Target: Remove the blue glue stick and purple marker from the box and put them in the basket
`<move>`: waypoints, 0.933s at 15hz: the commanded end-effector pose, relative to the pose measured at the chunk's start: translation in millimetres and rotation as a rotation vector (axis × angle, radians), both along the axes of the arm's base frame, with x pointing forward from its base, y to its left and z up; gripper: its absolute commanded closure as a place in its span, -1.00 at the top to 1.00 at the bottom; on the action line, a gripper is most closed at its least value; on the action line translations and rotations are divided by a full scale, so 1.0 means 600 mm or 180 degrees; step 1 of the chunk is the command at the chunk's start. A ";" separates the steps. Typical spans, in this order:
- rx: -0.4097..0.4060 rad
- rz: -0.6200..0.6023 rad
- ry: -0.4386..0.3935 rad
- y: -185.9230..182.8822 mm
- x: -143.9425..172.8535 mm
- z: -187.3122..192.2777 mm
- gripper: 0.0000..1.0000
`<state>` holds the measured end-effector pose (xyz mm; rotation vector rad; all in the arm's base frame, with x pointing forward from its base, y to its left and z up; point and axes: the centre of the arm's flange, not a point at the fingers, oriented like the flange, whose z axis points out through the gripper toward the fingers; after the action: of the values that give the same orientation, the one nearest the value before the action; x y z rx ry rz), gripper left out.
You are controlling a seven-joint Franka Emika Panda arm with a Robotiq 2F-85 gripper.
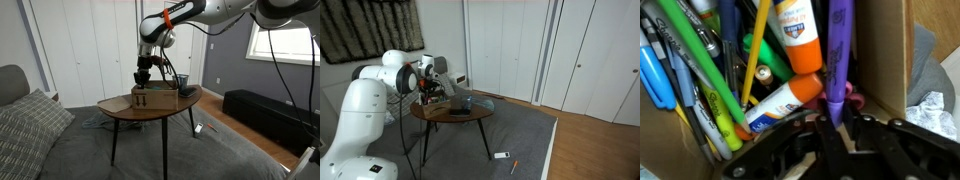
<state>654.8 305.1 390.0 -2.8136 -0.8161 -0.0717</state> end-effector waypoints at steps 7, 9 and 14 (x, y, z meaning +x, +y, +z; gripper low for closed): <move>-0.0225 -0.0691 -0.0742 -0.108 -0.042 0.210 -0.90; -0.0276 -0.0986 -0.0901 -0.163 -0.048 0.244 -0.90; -0.0513 -0.1687 -0.1301 -0.294 -0.053 0.275 -0.90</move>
<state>646.2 163.9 559.9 -3.0730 -0.2883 -0.5911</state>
